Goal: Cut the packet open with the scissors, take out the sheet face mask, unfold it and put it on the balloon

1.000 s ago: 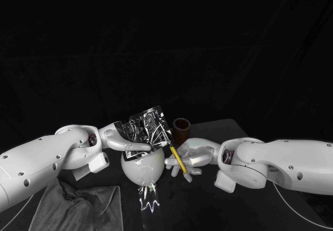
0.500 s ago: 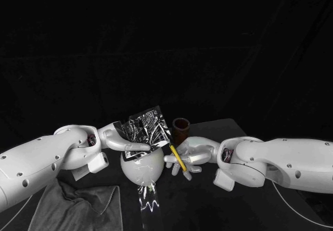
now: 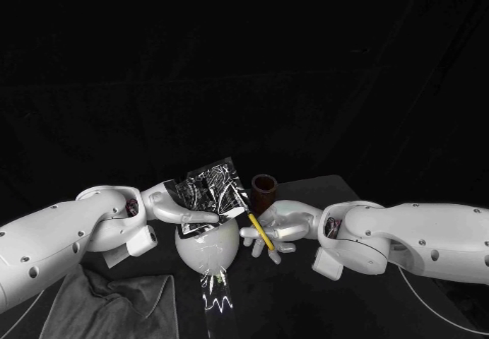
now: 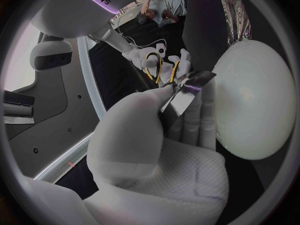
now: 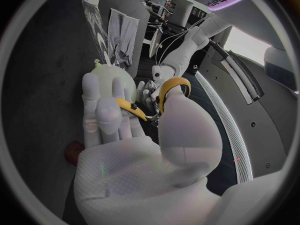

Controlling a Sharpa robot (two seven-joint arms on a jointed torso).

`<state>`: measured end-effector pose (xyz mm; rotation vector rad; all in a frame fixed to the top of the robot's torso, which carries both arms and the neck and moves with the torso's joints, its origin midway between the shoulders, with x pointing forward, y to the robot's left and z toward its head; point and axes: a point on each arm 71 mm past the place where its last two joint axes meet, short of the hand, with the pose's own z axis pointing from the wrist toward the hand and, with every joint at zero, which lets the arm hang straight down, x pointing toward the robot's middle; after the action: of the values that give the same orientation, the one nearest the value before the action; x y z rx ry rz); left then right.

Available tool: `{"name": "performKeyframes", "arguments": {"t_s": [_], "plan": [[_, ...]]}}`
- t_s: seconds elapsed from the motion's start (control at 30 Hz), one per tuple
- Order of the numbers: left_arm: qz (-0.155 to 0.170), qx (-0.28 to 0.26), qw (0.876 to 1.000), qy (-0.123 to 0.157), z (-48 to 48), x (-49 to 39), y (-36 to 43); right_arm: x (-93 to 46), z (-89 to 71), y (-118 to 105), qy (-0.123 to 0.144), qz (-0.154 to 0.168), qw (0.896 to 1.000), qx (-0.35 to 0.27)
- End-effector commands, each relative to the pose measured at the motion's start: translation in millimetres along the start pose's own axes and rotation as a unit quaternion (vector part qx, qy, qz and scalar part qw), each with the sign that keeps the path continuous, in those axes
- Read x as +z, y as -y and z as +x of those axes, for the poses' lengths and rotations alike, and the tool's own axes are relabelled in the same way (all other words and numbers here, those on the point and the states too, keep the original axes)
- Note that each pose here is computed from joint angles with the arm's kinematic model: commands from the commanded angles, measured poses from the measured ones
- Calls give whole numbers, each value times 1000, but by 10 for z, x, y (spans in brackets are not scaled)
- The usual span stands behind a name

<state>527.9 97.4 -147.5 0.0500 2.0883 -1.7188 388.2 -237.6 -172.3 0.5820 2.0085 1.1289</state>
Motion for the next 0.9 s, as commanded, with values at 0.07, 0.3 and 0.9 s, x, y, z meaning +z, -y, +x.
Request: {"name": "performKeyframes", "arguments": {"t_s": [0.07, 0.3, 0.9], "plan": [[4, -2, 1000, -11, 29, 22, 12, -4, -10, -38, 7, -14, 1000, 3], [5, -3, 1000, -8, 21, 21, 11, -20, -16, -40, 13, -15, 1000, 5], [8, -6, 1000, -6, 22, 32, 18, -24, -47, -39, 30, -20, 999, 15]]}}
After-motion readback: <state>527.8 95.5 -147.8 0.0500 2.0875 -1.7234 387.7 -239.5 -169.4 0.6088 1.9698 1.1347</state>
